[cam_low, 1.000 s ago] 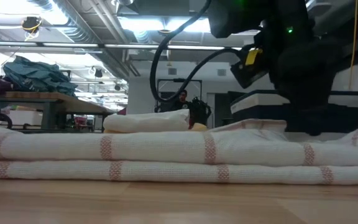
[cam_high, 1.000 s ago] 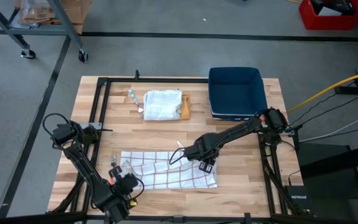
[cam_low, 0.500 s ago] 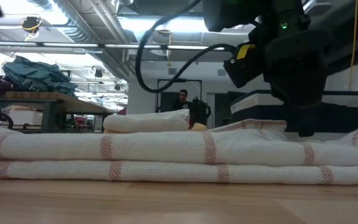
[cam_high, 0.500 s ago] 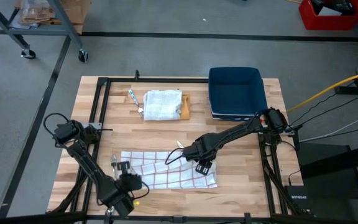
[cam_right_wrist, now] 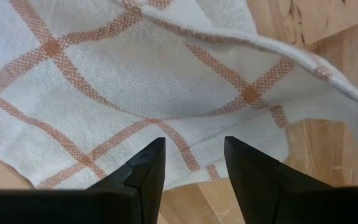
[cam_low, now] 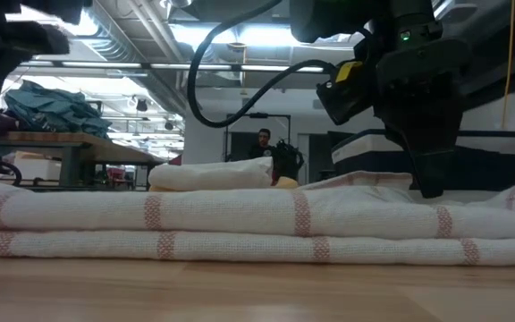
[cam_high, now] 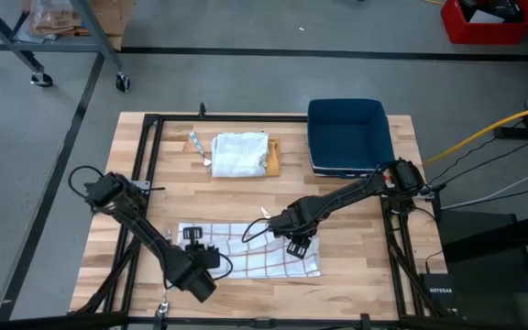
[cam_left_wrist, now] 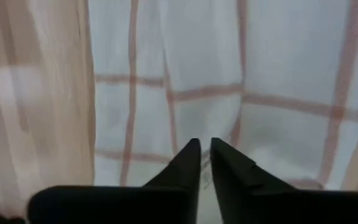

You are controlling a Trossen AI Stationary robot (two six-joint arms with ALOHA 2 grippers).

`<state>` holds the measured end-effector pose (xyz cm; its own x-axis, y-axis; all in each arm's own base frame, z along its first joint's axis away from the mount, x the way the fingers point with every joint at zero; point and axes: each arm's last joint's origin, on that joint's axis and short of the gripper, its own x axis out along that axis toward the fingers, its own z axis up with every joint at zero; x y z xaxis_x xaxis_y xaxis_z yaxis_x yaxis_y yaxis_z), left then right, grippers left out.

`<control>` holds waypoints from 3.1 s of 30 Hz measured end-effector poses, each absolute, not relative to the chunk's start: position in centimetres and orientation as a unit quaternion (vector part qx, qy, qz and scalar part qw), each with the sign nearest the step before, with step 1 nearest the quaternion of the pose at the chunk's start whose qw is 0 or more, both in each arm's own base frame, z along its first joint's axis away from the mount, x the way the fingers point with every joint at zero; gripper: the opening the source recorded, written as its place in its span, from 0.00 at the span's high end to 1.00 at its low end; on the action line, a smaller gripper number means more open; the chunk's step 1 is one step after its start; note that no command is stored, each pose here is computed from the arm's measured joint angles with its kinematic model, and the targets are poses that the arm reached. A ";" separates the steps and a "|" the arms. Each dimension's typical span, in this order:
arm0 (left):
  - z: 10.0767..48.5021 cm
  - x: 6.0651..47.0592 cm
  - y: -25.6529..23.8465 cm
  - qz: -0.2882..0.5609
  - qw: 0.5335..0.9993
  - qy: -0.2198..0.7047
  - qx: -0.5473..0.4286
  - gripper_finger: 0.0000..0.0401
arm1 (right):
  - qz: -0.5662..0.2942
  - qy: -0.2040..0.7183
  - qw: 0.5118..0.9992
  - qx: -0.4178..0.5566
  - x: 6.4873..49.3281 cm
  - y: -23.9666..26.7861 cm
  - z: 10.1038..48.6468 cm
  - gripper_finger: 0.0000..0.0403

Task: Fold towel
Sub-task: Fold the white patterned towel

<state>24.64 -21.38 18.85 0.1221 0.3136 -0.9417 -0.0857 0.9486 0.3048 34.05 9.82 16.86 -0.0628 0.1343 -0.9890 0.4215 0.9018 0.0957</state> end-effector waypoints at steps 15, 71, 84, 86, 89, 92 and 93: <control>18.1 24.7 -20.0 0.062 0.704 0.685 0.181 0.61 | -0.101 0.722 0.660 0.183 34.1 9.8 16.9 0.59; 13.8 22.7 -14.0 0.370 0.643 0.669 0.037 0.78 | -0.097 0.716 0.672 0.161 34.2 9.7 16.8 0.59; 15.7 25.0 -17.9 0.211 0.662 0.716 -0.073 0.88 | -0.066 0.681 0.715 0.141 35.2 9.9 16.9 0.59; 15.5 25.0 -18.9 0.188 0.681 0.703 -0.087 0.89 | -0.066 0.683 0.714 0.141 35.2 9.9 16.6 0.59; 15.4 24.9 -20.1 0.166 0.700 0.687 -0.099 0.91 | -0.062 0.686 0.710 0.146 35.4 10.0 15.9 0.59; 15.0 24.6 -20.4 0.180 0.711 0.670 -0.115 0.93 | -0.056 0.696 0.700 0.150 35.4 10.3 14.8 0.59; 14.9 24.4 -20.4 0.187 0.711 0.668 -0.118 0.94 | -0.055 0.700 0.696 0.149 35.5 10.4 14.4 0.59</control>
<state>24.43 -20.43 14.89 0.0377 0.1076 -0.9935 -0.4235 0.9022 0.0816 35.45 10.45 14.36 0.0144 0.1324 -0.9911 0.2850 0.9495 0.1310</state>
